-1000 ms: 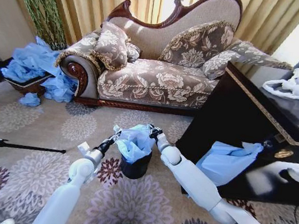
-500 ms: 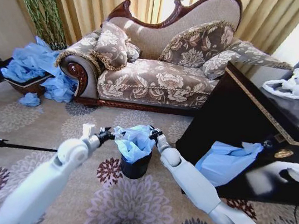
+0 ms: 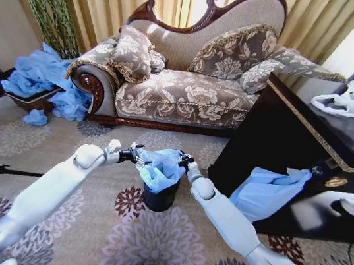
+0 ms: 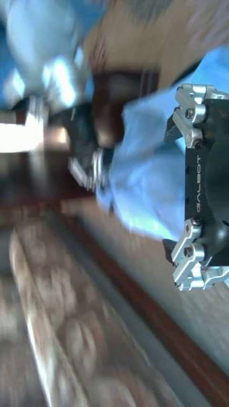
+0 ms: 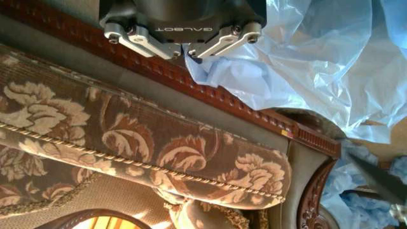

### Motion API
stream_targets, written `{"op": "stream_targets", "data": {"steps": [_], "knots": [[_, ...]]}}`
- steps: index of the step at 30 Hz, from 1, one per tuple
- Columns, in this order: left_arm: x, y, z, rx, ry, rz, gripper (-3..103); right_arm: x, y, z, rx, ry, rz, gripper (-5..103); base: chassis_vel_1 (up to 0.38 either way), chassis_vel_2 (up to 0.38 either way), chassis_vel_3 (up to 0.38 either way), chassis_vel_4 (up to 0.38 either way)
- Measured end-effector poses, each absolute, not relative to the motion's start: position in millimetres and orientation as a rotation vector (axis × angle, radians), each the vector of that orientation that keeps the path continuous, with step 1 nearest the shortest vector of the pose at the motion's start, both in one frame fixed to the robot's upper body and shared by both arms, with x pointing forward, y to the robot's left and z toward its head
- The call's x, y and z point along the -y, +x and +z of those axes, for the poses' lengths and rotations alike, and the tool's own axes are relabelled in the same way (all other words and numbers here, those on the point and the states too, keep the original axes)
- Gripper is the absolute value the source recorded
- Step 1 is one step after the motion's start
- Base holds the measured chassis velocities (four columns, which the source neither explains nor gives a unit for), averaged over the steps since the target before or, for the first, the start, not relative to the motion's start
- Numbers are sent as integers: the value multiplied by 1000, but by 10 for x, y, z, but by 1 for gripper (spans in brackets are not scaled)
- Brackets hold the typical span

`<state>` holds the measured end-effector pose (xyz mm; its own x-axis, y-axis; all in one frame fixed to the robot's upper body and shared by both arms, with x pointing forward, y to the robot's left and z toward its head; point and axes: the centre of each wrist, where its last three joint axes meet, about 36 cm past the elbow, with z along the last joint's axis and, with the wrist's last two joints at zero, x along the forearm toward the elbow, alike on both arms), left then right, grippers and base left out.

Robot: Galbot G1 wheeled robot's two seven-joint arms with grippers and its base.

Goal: Place a garbage bag over the trash bin.

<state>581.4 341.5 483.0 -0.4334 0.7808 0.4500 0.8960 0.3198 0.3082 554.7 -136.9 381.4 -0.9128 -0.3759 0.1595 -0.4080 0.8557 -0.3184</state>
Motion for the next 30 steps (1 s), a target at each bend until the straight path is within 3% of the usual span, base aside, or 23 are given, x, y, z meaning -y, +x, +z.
{"op": "stream_targets", "data": {"steps": [10, 19, 30], "knots": [[-2960, 6335, 4821, 2199, -1535, -985, 100, 1509, 5535, 3756, 2948, 585, 520, 0, 0, 0, 0, 0], [-2776, 6423, 5004, 2049, -1633, -1123, 100, 1542, 5540, 3729, 2957, 571, 502, 0, 0, 0, 0, 0], [-2871, 6371, 4795, 1975, -1682, -1051, 100, 1550, 5528, 3675, 2955, 570, 497, 0, 0, 0, 0, 0]]}}
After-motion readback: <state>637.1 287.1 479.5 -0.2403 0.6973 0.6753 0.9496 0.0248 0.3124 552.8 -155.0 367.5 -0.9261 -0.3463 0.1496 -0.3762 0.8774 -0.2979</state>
